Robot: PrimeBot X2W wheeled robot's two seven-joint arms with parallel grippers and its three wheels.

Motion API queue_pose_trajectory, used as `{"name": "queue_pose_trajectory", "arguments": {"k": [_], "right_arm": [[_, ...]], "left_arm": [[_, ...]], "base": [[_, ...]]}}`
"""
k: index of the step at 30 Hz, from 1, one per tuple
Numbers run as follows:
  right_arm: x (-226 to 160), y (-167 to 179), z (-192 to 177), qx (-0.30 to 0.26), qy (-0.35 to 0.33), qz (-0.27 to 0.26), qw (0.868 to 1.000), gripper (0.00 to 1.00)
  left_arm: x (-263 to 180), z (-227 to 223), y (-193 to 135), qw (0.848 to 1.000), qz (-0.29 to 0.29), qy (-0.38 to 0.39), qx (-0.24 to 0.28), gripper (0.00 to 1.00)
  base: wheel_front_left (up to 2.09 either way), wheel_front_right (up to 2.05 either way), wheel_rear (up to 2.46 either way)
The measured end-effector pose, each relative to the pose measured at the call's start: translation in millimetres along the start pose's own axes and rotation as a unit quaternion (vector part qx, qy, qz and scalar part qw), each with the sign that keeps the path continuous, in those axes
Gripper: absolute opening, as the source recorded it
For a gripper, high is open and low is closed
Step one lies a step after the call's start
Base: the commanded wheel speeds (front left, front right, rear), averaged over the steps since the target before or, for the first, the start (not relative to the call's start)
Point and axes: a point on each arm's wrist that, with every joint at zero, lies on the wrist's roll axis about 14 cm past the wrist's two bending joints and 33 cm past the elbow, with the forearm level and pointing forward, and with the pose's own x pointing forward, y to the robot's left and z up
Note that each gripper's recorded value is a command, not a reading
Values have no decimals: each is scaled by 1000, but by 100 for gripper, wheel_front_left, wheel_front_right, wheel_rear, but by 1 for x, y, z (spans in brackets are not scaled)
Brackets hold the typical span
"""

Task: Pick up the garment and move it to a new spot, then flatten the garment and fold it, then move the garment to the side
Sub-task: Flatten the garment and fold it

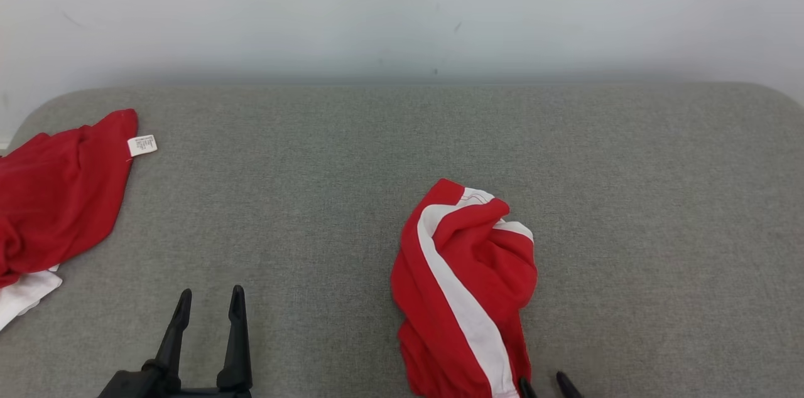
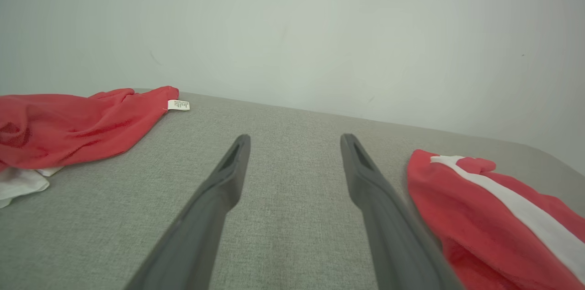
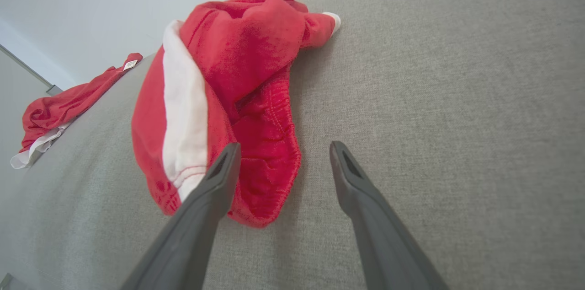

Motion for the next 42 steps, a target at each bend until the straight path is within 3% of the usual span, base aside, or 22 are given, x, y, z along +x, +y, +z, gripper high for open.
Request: {"name": "queue_pose_trajectory", "arguments": {"k": [8,9,10,12,13,17,20,25,26,28,32,35,38,39,41,42], "right_arm": [[3,6,-42,51,66,-8,996,98],[5,8,-44,55,69,-5,996,80],[8,10,-45,56,73,-2,996,42],[13,15,-48,56,81,7,995,4],[14,18,-49,58,84,11,995,0],[21,23,-45,44,83,26,995,0],[31,12,-19,16,49,23,998,0],[45,-11,47,-12,-44,5,999,0],[50,-12,81,-25,-91,9,996,0],[52,-13,113,-40,-134,13,990,0],[49,-8,157,-64,-193,23,979,0],[49,-7,153,-71,-185,26,980,0],[52,-17,112,-80,-117,20,990,0],[52,-21,102,-78,-99,16,992,22],[51,-28,88,-72,-77,5,994,100],[51,-31,86,-70,-73,2,995,100]], "left_arm": [[-3,2,5,1000,8,-3,1,100],[-3,2,5,1000,8,-3,1,100],[-3,2,6,1000,9,-2,1,100],[-3,2,5,1000,9,-3,1,100],[-4,2,5,1000,9,-2,0,100],[-5,3,7,1000,11,-4,0,100],[-7,6,9,1000,15,-8,-1,100],[-8,9,10,1000,16,-13,-2,100],[-8,10,9,1000,15,-14,-3,100],[-9,11,8,1000,14,-16,-5,100],[-10,15,7,1000,13,-22,-10,100],[-12,16,7,1000,14,-24,-11,100],[-15,16,6,1000,14,-23,-13,100],[-17,14,6,1000,15,-21,-14,100],[-19,14,7,1000,16,-21,-15,100],[-20,15,7,1000,16,-21,-16,100]], "base": [[0,0,0],[0,0,0],[0,0,0],[0,0,0],[0,0,0],[0,0,0],[0,0,0],[0,0,0],[0,0,0],[0,0,0],[0,0,0],[0,0,0],[0,0,0],[0,0,0],[0,0,0],[0,0,0]]}}
